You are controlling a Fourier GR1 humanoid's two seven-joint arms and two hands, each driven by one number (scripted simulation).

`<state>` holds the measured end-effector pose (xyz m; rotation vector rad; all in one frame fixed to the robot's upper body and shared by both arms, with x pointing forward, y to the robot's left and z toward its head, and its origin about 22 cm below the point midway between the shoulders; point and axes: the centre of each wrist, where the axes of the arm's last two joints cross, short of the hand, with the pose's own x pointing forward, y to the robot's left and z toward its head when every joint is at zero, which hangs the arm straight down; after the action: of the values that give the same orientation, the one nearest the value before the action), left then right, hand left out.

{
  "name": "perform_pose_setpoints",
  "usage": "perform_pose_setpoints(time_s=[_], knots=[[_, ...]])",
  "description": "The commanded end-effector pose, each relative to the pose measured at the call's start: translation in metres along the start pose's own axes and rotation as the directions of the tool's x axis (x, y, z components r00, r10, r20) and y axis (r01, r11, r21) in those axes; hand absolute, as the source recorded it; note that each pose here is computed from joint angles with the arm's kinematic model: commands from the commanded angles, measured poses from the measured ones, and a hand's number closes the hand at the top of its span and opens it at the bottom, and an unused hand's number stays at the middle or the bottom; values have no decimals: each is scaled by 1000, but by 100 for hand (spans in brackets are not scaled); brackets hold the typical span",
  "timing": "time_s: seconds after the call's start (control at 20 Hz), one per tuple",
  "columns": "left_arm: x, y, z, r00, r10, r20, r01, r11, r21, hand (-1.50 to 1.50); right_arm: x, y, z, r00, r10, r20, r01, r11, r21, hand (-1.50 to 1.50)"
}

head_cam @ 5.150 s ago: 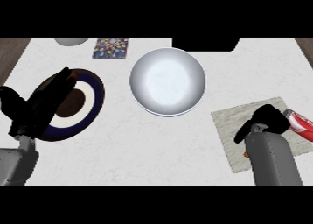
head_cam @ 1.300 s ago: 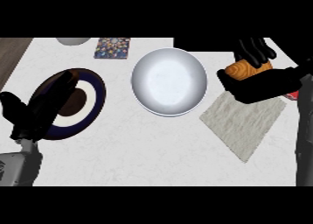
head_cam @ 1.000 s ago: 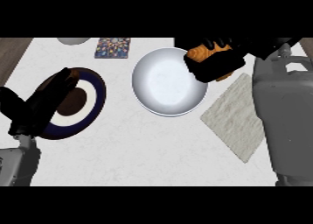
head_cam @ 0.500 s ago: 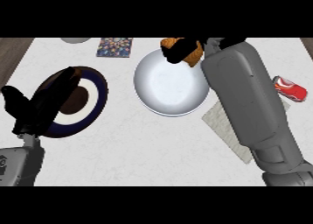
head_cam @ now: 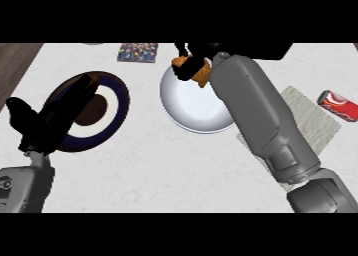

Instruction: Pick the croissant from the placemat and place it in the bowl

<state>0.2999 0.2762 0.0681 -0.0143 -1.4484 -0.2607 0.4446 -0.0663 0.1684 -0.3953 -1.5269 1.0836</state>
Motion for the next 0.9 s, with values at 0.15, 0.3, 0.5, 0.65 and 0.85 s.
perform_pose_setpoints(time_s=[0.15, 0.3, 0.5, 0.65, 0.85], knots=[[13, 2, -9, 1000, -14, -6, 14, 999, -31, 0, -21, 14, -10, 946, -310, -98, 310, 951, -10, -150], [12, -6, -15, 1000, -21, 17, 22, 999, -35, 0, -29, 22, -11, 942, -334, -34, 332, 942, -44, -150], [15, 4, -15, 1000, -14, 13, 14, 1000, -17, 0, -29, 21, -12, 932, -360, 33, 361, 926, -108, -150], [7, -2, -13, 1000, 13, 4, -13, 1000, -23, 0, -33, 27, -12, 945, -322, 62, 328, 930, -163, -150], [9, -2, -20, 1000, -16, 7, 16, 1000, -15, 0, -28, 0, -14, 934, -349, 84, 358, 891, -278, -150]])
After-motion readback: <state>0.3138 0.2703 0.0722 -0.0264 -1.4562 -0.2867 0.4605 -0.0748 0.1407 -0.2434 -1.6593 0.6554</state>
